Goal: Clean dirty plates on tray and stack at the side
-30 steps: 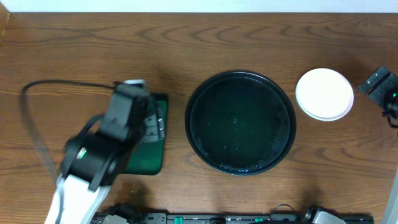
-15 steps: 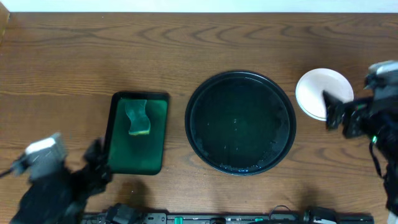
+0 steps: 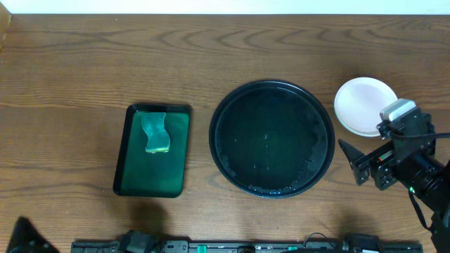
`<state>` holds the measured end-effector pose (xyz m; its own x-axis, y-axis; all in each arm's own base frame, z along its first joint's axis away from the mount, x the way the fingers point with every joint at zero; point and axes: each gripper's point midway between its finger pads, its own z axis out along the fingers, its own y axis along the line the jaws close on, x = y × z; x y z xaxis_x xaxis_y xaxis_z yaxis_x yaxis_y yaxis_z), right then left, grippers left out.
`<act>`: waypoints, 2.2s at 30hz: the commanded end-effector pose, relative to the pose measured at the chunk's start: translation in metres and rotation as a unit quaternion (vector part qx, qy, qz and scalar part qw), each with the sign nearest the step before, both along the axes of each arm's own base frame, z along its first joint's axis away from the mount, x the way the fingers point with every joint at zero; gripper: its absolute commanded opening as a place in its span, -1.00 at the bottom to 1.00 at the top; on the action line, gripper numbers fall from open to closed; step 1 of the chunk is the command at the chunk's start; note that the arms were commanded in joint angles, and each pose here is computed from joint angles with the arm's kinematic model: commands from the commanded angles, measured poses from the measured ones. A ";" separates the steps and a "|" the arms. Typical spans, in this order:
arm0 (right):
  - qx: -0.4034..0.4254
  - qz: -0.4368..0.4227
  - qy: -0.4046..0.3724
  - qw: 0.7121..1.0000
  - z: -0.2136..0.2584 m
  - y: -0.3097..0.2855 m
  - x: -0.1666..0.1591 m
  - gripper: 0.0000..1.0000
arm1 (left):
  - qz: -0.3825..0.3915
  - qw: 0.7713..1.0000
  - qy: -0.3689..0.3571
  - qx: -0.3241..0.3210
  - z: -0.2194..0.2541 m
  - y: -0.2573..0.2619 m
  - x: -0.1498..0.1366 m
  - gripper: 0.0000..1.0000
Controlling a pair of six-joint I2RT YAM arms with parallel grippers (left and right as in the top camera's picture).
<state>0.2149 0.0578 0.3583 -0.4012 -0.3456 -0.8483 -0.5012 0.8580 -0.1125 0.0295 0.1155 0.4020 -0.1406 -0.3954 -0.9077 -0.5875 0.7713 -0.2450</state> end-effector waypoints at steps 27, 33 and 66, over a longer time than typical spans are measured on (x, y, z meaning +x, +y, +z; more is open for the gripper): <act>-0.001 0.045 -0.015 0.999 0.006 0.015 -0.004 0.98 | 0.003 1.000 -0.021 0.012 0.014 -0.006 -0.046 0.73; -0.001 0.045 -0.015 0.999 0.006 0.015 -0.004 0.98 | 0.003 1.000 -0.021 0.012 0.014 -0.006 -0.046 0.73; 0.075 -0.035 0.090 0.992 -0.018 0.009 -0.018 0.99 | 0.003 1.000 -0.021 0.012 0.014 -0.006 -0.046 0.74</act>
